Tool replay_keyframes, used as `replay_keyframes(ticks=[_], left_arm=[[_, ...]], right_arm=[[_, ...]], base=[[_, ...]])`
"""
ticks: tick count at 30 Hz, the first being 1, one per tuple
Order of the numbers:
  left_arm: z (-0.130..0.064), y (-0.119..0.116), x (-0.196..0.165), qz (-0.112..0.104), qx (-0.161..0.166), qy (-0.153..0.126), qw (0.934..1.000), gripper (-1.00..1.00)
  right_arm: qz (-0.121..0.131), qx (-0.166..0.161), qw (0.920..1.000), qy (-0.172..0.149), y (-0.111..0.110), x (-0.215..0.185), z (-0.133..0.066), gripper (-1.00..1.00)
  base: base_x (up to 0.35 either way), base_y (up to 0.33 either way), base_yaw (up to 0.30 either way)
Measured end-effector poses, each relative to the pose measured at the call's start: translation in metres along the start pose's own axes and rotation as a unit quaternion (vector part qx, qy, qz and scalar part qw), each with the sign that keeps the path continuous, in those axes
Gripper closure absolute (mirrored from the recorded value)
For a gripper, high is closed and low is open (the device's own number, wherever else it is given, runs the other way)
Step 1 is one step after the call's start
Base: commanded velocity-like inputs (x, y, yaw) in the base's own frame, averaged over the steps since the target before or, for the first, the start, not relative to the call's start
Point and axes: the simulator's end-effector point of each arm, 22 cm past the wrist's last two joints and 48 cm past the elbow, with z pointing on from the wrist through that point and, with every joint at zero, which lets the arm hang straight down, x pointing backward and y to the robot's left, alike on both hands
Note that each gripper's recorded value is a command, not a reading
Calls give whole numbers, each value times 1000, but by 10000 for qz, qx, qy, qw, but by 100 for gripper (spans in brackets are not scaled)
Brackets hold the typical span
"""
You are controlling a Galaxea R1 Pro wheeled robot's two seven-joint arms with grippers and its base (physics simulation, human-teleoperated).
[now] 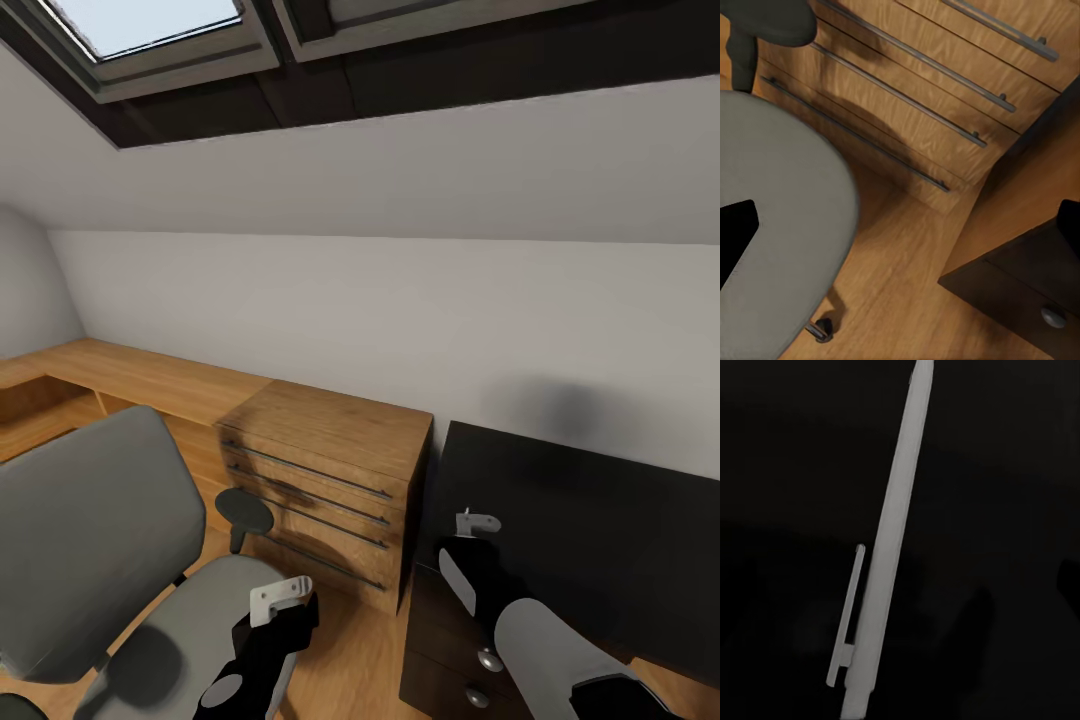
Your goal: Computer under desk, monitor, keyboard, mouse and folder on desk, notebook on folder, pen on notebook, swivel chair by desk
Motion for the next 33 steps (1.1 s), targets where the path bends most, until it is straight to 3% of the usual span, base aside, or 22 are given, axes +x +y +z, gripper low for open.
replay_keyframes(ticks=[33], left_arm=[[8, 0, 11, -13, 14, -4, 10000, -100]], right_arm=[[30, 1, 9999, -124, 2, -2, 8, -100]], base=[[0, 3, 0]])
